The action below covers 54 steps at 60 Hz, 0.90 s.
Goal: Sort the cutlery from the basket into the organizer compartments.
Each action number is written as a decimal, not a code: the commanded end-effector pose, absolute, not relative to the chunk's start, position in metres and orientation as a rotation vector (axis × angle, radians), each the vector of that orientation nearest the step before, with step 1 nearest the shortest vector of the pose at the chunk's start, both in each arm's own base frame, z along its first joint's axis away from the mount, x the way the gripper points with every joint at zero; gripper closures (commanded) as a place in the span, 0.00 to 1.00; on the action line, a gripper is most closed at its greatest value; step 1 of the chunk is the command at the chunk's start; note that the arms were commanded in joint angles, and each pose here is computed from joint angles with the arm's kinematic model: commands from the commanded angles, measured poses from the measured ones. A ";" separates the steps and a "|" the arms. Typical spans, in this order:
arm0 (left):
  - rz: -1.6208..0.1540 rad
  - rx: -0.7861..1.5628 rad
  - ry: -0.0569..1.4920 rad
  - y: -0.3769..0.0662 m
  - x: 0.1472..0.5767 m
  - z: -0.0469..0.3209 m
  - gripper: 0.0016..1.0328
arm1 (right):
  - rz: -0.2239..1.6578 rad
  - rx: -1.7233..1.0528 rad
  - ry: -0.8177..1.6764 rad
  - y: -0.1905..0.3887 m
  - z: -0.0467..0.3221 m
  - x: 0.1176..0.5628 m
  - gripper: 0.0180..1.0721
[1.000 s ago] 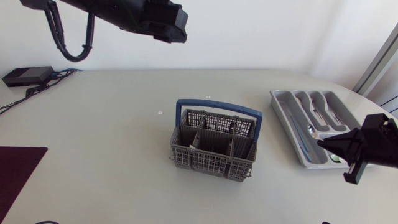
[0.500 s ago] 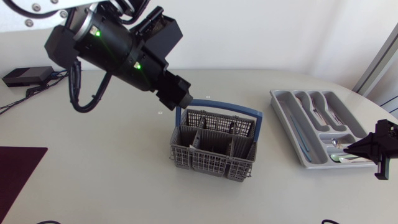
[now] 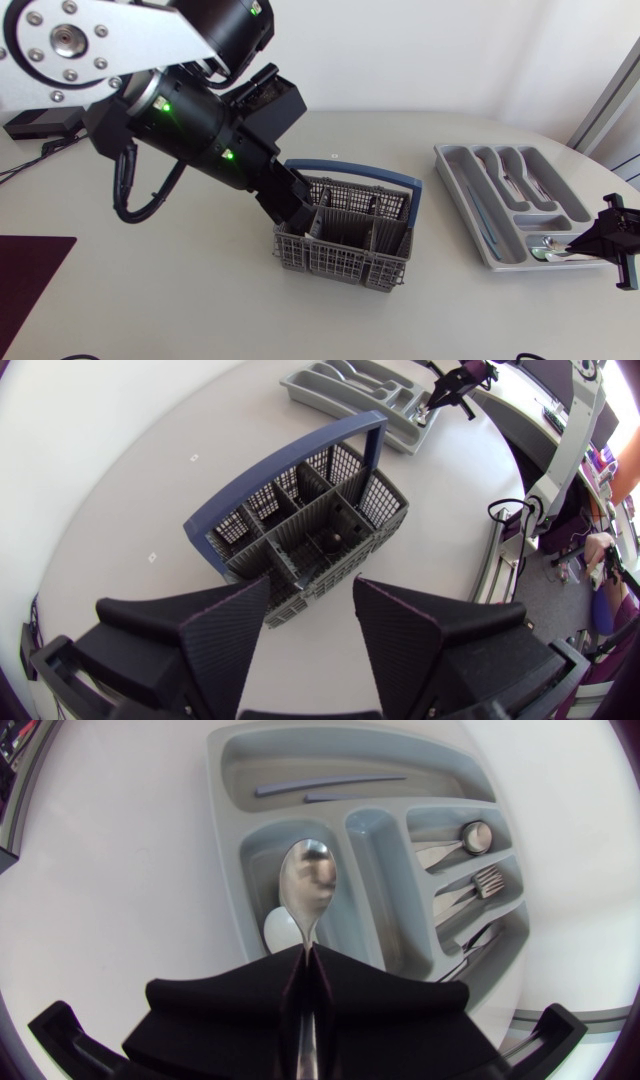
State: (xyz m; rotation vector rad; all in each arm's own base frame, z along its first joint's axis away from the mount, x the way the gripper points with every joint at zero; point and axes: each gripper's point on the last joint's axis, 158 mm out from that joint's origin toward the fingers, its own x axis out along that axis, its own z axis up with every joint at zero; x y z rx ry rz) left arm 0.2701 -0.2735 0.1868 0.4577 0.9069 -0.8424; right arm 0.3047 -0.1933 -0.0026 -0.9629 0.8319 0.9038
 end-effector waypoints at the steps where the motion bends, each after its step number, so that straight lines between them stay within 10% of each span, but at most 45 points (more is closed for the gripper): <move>1: -0.863 0.453 0.928 -0.277 0.261 0.181 0.44 | 0.938 -0.994 0.832 -0.196 -0.013 0.305 0.94; 11: -0.874 0.459 0.952 -0.281 0.256 0.172 0.44 | 0.951 -1.002 0.849 -0.189 -0.020 0.303 0.81; 33: -0.867 0.481 1.044 -0.281 0.248 0.140 0.44 | 0.858 -0.957 0.819 -0.187 0.004 0.309 0.15; 54: -0.767 0.417 1.158 -0.271 0.270 0.109 0.46 | 0.814 -0.847 0.697 -0.151 0.064 0.295 0.13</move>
